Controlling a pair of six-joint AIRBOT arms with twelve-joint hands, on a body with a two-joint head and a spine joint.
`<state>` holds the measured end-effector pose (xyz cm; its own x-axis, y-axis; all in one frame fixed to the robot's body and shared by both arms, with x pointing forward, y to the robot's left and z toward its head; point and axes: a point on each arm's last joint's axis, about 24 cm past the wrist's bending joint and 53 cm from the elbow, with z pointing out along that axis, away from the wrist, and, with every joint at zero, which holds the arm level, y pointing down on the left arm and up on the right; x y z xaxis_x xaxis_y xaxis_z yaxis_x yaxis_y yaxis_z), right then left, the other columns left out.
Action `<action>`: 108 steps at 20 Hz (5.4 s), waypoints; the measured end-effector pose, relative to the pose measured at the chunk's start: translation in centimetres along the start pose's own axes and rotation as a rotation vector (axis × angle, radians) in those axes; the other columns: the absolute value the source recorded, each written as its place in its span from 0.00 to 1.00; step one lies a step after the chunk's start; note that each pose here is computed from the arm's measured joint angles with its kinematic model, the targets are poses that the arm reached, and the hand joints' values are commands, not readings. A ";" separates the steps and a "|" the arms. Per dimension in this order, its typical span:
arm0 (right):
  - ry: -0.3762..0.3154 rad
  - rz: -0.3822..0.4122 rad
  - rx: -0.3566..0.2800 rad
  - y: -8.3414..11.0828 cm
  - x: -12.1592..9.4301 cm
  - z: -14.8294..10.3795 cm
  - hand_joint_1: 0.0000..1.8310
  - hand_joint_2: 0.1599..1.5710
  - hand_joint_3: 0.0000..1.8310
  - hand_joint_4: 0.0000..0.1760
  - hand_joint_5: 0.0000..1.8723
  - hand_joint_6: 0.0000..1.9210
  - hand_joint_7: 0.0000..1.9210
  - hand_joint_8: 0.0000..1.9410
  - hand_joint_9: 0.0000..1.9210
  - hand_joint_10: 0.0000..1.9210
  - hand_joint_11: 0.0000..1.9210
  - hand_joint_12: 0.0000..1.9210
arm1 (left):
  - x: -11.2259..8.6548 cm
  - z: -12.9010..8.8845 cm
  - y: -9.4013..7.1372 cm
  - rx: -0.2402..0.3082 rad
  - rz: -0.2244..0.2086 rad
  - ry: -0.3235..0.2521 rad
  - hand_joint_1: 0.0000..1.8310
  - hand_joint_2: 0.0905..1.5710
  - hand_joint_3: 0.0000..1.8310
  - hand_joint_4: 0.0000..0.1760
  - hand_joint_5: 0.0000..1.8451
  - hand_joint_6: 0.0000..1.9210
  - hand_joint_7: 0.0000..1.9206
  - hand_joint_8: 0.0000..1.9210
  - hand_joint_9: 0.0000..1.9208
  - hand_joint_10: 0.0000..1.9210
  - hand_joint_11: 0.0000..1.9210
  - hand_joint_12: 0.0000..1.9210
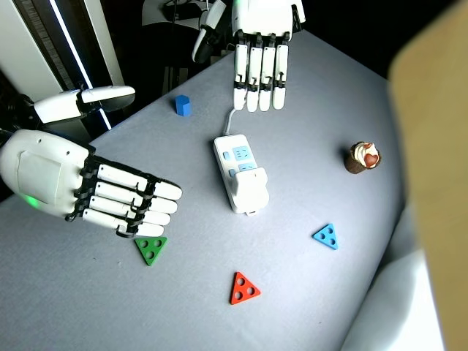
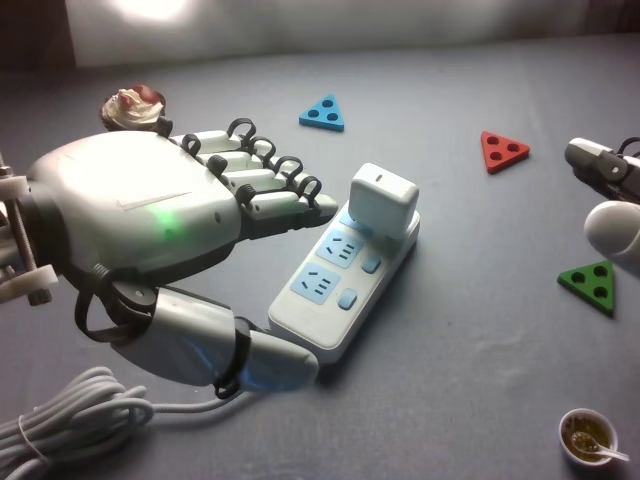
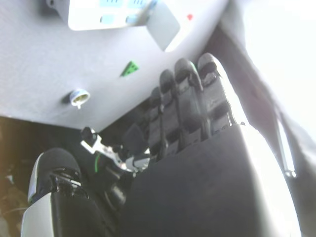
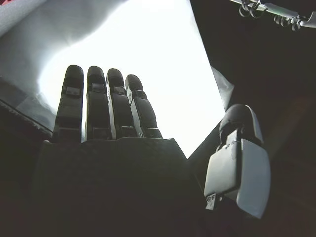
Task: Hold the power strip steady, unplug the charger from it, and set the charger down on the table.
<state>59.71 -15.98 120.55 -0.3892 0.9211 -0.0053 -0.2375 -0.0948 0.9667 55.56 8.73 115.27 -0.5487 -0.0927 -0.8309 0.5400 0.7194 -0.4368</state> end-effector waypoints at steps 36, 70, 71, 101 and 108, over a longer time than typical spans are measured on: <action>-0.073 0.123 0.147 -5.5 3.5 7.7 0.54 0.63 0.01 0.00 0.07 0.00 0.08 0.00 0.08 0.00 0.05 0.09 | 8.7 8.2 2.3 -0.023 -0.043 0.235 0.00 0.63 0.00 0.00 0.05 0.00 0.06 0.00 0.06 0.00 0.04 0.05; -0.083 0.205 0.163 -5.8 6.5 13.3 0.53 0.66 0.00 0.00 0.15 0.00 0.15 0.00 0.14 0.00 0.05 0.26 | 9.6 8.5 2.3 -0.006 -0.083 0.221 0.00 0.65 0.00 0.00 0.05 0.00 0.05 0.00 0.05 0.00 0.02 0.04; -0.090 0.205 0.161 -5.9 6.3 13.6 0.52 0.68 0.00 0.00 0.19 0.00 0.19 0.00 0.18 0.01 0.09 0.26 | 9.6 8.5 2.2 -0.006 -0.084 0.220 0.00 0.66 0.00 0.00 0.04 0.00 0.04 0.00 0.04 0.00 0.02 0.04; -0.101 0.145 0.096 -5.1 5.9 15.6 0.67 0.65 0.00 0.02 0.55 0.42 0.57 0.45 0.61 0.01 0.27 0.62 | 9.3 8.2 2.7 -0.019 -0.109 0.215 0.01 0.66 0.00 0.00 0.04 0.00 0.04 0.00 0.04 0.00 0.02 0.03; -0.115 0.136 0.073 -4.6 5.7 15.6 0.67 0.65 0.00 0.22 0.57 0.42 0.57 0.42 0.62 0.01 0.29 0.58 | 9.2 8.2 2.7 -0.021 -0.118 0.214 0.01 0.65 0.00 0.00 0.04 0.00 0.04 0.00 0.04 0.00 0.02 0.03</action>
<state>72.48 -4.36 120.07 -0.3081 0.9392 0.1516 -0.1226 -0.1972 0.9727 57.22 4.21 103.58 -0.7313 -0.0309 -0.6814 0.4519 0.7263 -0.5179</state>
